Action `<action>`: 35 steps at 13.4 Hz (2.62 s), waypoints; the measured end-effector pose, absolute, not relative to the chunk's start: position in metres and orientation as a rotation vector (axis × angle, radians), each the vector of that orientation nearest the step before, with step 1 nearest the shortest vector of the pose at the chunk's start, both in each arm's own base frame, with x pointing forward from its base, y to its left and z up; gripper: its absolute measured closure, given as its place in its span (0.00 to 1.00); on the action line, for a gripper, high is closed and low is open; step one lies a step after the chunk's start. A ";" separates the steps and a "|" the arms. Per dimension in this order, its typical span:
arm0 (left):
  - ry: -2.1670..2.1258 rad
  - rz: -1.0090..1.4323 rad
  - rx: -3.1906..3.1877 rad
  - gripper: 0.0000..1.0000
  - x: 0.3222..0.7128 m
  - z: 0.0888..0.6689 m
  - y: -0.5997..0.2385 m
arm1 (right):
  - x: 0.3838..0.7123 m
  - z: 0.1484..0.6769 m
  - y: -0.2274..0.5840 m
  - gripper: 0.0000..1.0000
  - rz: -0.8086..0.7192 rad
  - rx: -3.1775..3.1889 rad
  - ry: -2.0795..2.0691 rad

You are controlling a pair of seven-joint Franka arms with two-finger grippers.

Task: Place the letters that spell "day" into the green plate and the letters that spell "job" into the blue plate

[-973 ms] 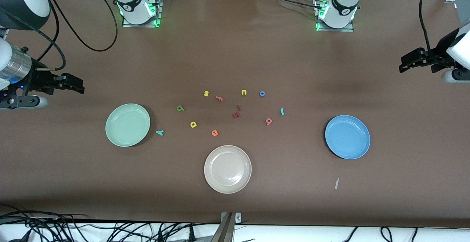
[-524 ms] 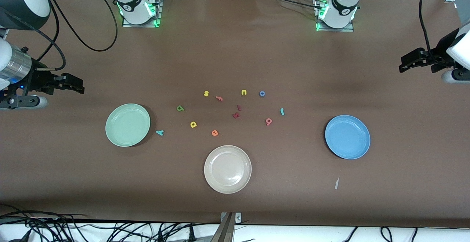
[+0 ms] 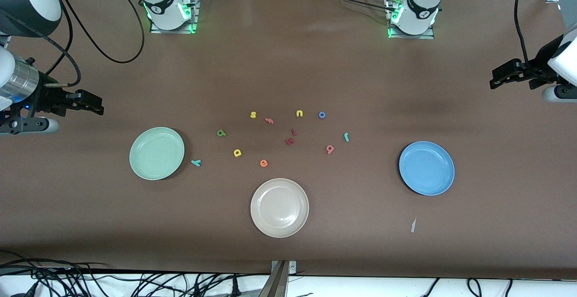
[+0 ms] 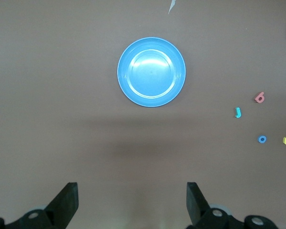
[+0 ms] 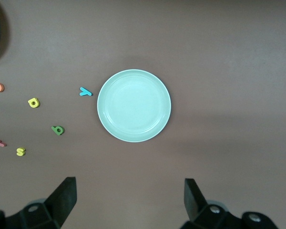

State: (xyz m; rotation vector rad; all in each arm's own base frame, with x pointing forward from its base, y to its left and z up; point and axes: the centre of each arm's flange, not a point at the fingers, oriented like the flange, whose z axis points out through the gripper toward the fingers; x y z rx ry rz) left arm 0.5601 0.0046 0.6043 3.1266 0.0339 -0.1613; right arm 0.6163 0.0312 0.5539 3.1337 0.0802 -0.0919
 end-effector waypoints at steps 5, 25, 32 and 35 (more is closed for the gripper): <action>0.034 -0.161 3.127 0.00 0.560 0.604 0.005 | 0.616 0.554 0.032 0.00 -0.090 3.134 0.083; 0.034 -0.161 3.127 0.00 0.560 0.604 0.005 | 0.614 0.568 0.033 0.00 -0.055 3.135 0.165; 0.034 -0.161 3.127 0.00 0.560 0.604 0.005 | 0.615 0.566 0.034 0.00 -0.063 3.135 0.168; 0.034 -0.161 3.127 0.00 0.560 0.604 0.005 | 0.615 0.565 0.034 0.00 -0.064 3.135 0.167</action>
